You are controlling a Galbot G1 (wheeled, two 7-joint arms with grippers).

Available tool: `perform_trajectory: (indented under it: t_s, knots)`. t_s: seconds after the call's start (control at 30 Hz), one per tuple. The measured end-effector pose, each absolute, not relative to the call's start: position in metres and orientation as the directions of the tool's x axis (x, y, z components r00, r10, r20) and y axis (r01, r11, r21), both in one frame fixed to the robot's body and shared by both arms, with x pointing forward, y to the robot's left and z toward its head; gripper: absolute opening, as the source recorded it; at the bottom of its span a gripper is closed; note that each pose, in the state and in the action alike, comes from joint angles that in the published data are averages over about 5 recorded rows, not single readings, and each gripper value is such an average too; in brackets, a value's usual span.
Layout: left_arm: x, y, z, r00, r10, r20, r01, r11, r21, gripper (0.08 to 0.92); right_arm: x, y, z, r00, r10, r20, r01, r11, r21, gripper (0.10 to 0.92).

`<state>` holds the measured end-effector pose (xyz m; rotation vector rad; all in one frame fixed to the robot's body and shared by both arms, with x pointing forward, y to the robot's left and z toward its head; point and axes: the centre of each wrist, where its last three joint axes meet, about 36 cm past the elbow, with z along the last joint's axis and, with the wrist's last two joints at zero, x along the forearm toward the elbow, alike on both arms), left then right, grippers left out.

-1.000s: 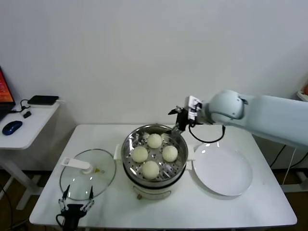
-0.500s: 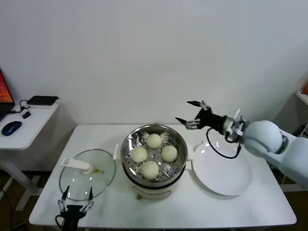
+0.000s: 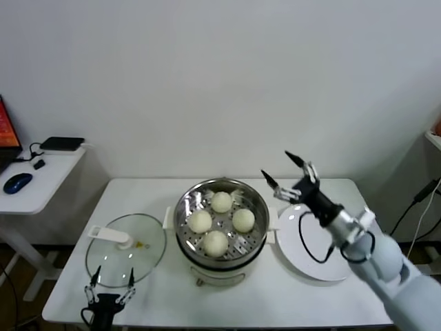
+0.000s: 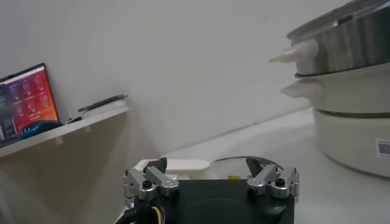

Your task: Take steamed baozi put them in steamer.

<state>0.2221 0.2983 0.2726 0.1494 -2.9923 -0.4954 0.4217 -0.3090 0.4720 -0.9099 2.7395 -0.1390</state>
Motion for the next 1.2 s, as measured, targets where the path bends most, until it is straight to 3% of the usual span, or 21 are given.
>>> perform_trajectory:
  t_s: [0.27,0.47,0.83,1.2]
  knots:
    - [0.224,0.299,0.272,-0.989,-0.125,0.082,-0.091,0.94,0.33,0.823,0.321,-0.304,0.369,-0.858,-0.478,-0.188,-0.489,0.872,0.013,0.823]
    - [0.224,0.298,0.271,-0.989,-0.126,0.081,-0.093,0.939,0.33,0.823,0.257,-0.292,0.33,-0.908,-0.386,-0.162,-0.404,0.909,0.102,0.823]
    - [0.224,0.298,0.27,-0.989,-0.126,0.081,-0.092,0.939,0.332,0.823,0.226,-0.276,0.315,-0.956,-0.226,-0.186,-0.254,0.957,0.142,0.823]
    - [0.222,0.298,0.271,-0.988,-0.128,0.083,-0.093,0.938,0.334,0.823,0.219,-0.265,0.313,-0.969,-0.156,-0.193,-0.188,0.969,0.16,0.823]
